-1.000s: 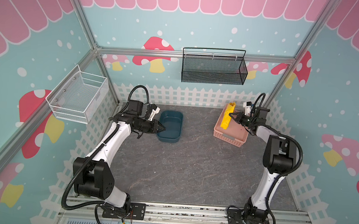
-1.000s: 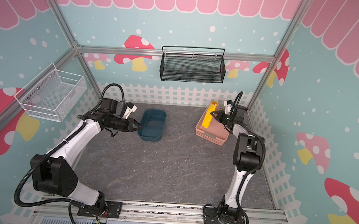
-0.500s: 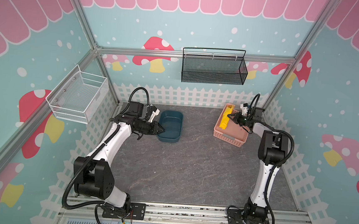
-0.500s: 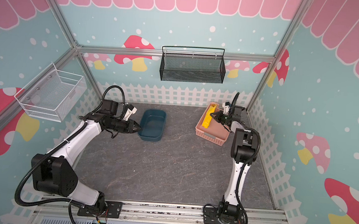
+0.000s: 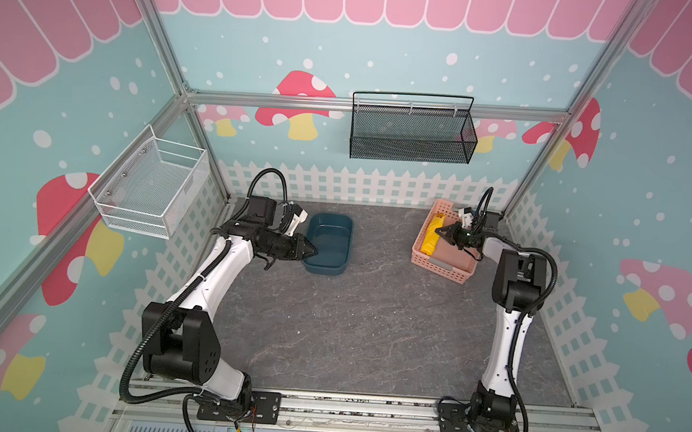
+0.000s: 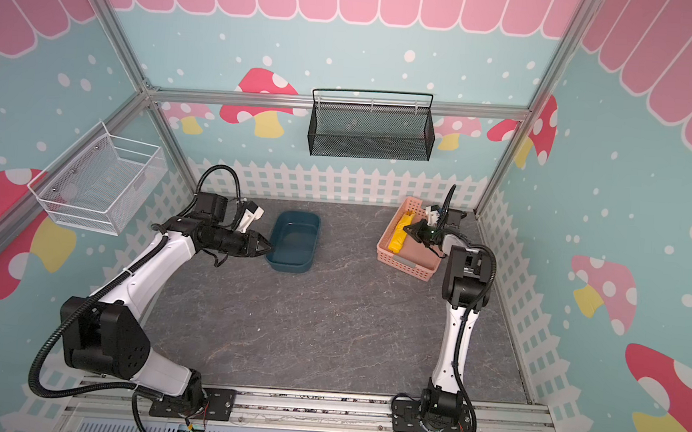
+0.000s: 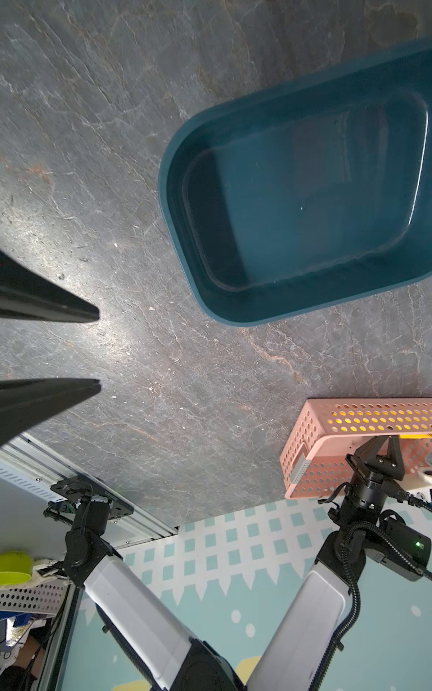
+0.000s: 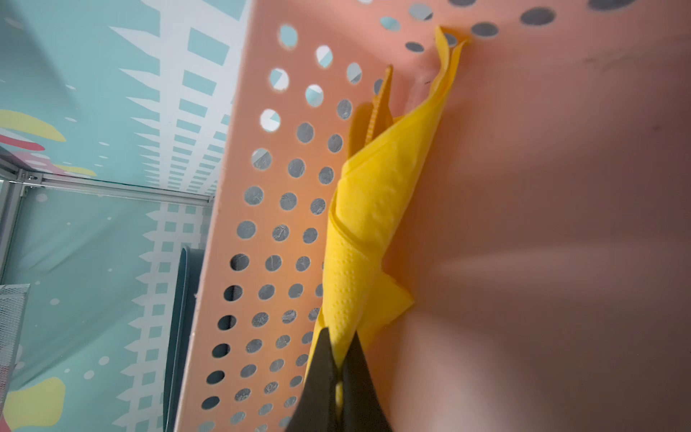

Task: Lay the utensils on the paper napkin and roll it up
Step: 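Lower the napkin roll into the pink basket with the right gripper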

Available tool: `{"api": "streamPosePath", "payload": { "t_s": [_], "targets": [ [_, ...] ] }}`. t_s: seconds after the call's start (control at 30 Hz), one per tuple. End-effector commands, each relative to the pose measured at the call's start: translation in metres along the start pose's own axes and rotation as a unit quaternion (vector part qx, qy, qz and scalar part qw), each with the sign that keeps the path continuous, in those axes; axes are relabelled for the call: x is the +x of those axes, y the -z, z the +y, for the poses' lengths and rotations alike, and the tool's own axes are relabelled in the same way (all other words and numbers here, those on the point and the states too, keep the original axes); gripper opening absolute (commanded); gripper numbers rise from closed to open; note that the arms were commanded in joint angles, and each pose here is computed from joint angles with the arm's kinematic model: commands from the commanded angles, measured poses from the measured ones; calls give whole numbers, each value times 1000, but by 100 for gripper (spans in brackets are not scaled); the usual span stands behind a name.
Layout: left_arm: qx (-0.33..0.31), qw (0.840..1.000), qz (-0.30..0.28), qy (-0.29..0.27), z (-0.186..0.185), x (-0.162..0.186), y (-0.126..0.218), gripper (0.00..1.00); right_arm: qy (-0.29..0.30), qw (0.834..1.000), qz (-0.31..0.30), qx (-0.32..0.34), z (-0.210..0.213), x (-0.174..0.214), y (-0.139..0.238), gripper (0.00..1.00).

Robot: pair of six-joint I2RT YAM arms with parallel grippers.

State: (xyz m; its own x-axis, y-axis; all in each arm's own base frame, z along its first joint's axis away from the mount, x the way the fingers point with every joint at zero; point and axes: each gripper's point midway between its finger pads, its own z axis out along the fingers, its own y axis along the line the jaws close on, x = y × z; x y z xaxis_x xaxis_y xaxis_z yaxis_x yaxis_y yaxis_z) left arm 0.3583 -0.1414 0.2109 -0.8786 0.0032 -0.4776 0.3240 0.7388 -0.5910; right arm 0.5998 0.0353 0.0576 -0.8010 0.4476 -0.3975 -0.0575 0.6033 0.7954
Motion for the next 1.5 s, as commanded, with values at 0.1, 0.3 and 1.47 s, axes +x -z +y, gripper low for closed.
{"api": "streamPosePath", "payload": {
  "t_s": [0.1,0.3,1.47],
  "targets": [
    [12,1000,4,-3,2,2,-2,28,-14,998,26,51,-28,14,-5,0],
    [13,1000,1,-3,3,1,0,28,-18,994,39,96,-44,20,-3,0],
    [4,1000,-10,10,11,-1,7,38,50,977,27,205,-15,-10,46,40]
  ]
}}
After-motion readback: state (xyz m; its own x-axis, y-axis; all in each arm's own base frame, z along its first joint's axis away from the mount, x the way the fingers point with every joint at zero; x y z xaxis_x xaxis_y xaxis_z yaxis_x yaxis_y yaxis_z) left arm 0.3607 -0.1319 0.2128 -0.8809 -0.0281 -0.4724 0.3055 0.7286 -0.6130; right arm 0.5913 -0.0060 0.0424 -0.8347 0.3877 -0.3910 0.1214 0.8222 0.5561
